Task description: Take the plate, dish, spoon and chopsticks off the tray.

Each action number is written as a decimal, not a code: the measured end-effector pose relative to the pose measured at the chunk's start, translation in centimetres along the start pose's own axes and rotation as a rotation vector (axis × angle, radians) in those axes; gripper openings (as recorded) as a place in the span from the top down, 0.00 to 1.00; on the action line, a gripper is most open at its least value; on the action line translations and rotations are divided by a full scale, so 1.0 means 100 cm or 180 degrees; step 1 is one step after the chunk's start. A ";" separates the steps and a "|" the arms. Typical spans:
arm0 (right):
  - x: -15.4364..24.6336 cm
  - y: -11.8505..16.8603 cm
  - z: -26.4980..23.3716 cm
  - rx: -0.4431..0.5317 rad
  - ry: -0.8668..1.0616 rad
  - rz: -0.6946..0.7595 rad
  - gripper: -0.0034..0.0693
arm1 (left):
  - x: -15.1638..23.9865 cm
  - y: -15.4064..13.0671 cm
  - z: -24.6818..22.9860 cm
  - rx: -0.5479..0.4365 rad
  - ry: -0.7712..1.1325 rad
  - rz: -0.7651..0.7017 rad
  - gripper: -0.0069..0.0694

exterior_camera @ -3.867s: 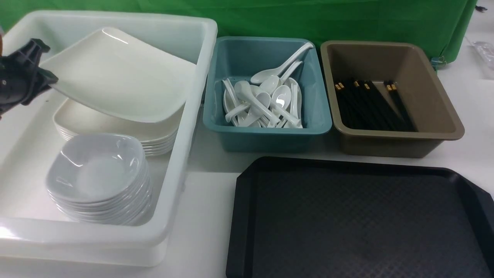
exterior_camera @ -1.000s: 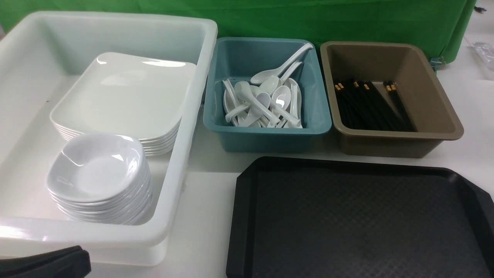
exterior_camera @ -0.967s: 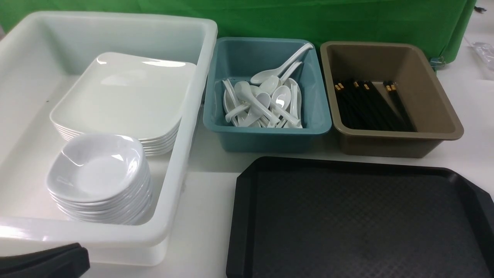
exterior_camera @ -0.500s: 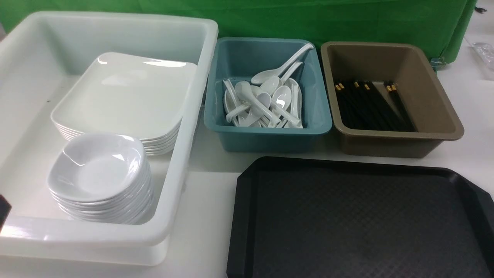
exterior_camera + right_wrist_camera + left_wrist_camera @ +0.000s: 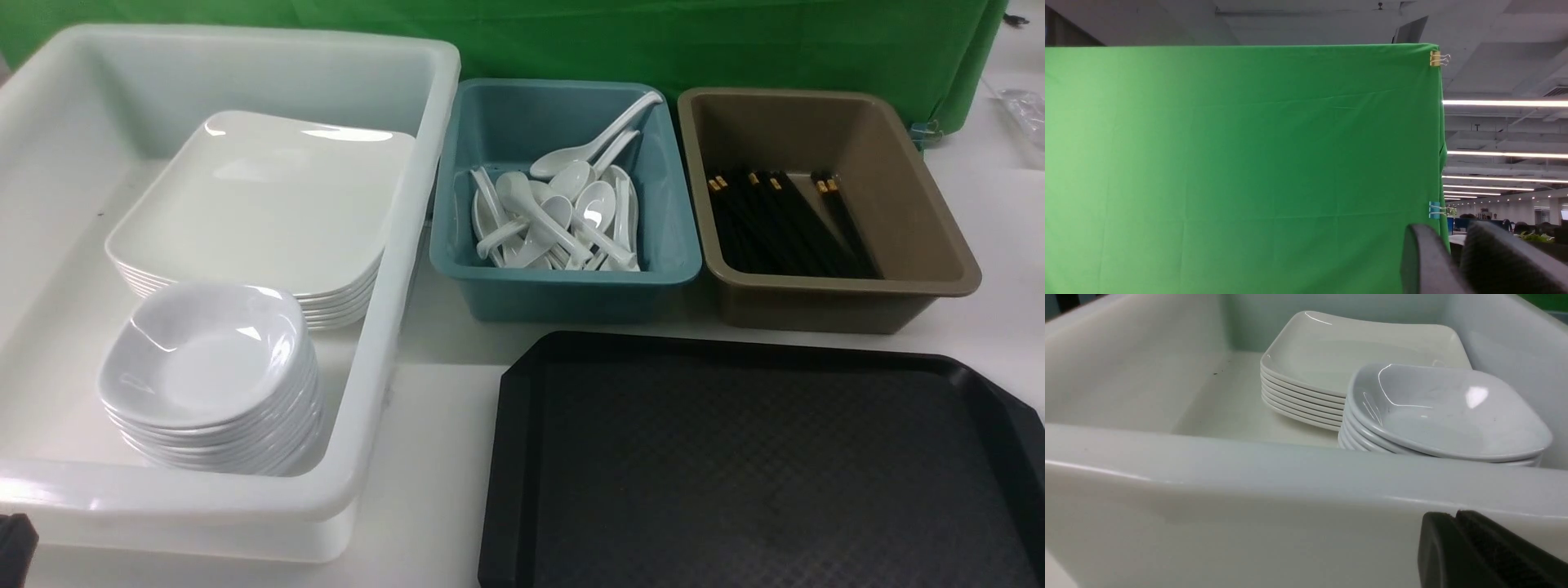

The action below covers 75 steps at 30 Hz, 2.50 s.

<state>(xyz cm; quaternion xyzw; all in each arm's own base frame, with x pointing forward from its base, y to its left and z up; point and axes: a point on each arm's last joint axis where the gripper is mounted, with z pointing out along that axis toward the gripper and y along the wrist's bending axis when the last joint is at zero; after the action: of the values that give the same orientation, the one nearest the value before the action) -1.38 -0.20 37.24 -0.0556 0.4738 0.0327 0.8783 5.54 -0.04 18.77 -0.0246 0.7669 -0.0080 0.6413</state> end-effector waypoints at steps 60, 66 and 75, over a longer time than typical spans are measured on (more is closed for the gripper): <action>0.202 0.012 -0.054 -0.0124 0.2931 -0.0401 0.62 | 0.000 0.001 0.000 -0.0025 0.0011 0.0113 0.90; 0.202 0.012 -0.054 -0.0124 0.2931 -0.0401 0.62 | 0.000 0.001 0.000 -0.0025 0.0011 0.0113 0.90; 0.202 0.012 -0.054 -0.0124 0.2931 -0.0401 0.62 | 0.000 0.001 0.000 -0.0026 0.0011 0.0119 0.90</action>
<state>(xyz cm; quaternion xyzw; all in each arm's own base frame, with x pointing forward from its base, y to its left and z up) 5.14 0.37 17.31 -0.1095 0.8094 -0.0399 0.5756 5.54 0.03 18.73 -0.0128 0.7684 0.0072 0.6398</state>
